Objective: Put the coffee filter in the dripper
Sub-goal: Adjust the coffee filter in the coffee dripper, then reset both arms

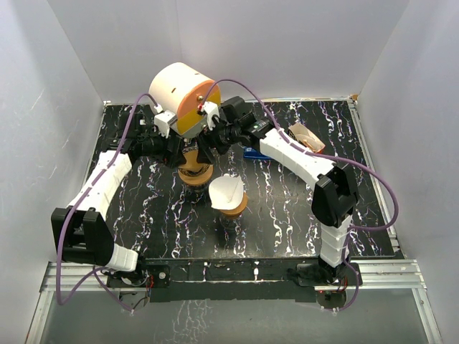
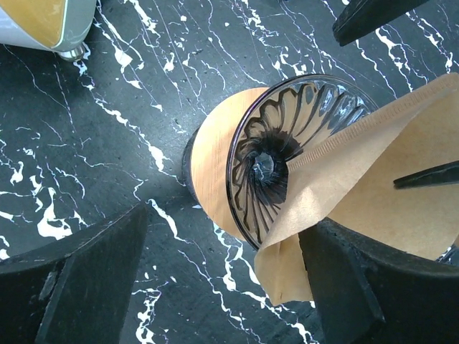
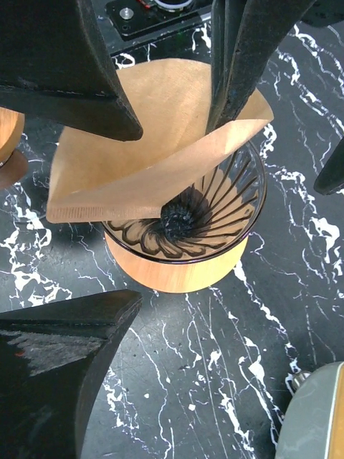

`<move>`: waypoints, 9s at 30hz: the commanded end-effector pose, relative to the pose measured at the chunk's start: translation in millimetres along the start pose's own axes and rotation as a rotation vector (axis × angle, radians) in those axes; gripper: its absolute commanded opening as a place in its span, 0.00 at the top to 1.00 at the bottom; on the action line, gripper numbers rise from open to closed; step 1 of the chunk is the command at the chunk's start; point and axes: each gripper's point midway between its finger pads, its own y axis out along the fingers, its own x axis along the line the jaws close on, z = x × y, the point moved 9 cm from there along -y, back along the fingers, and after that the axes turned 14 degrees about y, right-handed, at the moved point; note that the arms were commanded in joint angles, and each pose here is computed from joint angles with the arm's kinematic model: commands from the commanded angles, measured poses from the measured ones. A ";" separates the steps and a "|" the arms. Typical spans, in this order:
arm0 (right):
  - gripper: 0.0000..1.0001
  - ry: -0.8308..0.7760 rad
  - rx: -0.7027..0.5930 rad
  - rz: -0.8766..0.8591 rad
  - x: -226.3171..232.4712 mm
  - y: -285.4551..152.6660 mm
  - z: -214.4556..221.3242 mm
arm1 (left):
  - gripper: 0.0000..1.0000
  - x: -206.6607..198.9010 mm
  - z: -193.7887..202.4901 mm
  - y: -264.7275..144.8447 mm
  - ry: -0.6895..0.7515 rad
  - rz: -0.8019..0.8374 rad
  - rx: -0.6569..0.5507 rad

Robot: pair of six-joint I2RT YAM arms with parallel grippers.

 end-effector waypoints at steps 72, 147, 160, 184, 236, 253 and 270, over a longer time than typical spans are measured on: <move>0.14 -0.179 -0.052 0.144 8.4 0.2 -25.6 | 0.10 0.5 4.0 0.4 -0.018 -0.024 -0.049; 0.15 -0.128 0.067 0.200 -32.9 36.9 6.1 | 0.06 13.2 28.7 35.4 -0.072 0.005 0.047; 0.15 -0.111 0.029 0.114 -19.1 26.5 -6.4 | 0.03 6.5 8.9 26.6 -0.075 0.063 -0.050; 0.14 -0.101 -0.004 0.097 -15.8 17.1 -18.9 | 0.01 5.0 -6.5 13.2 -0.023 0.069 -0.082; 0.02 0.046 -0.435 0.564 -64.6 -184.0 -67.6 | 0.01 72.4 -107.0 -74.6 0.089 -0.702 -0.195; 0.02 0.075 -0.675 0.687 -84.2 -304.2 -33.9 | 0.01 50.4 -110.8 -90.0 0.044 -0.625 -0.244; 0.02 0.004 -0.779 0.730 -22.9 -352.7 -1.8 | 0.01 1.1 -98.3 -149.1 0.120 -0.663 -0.334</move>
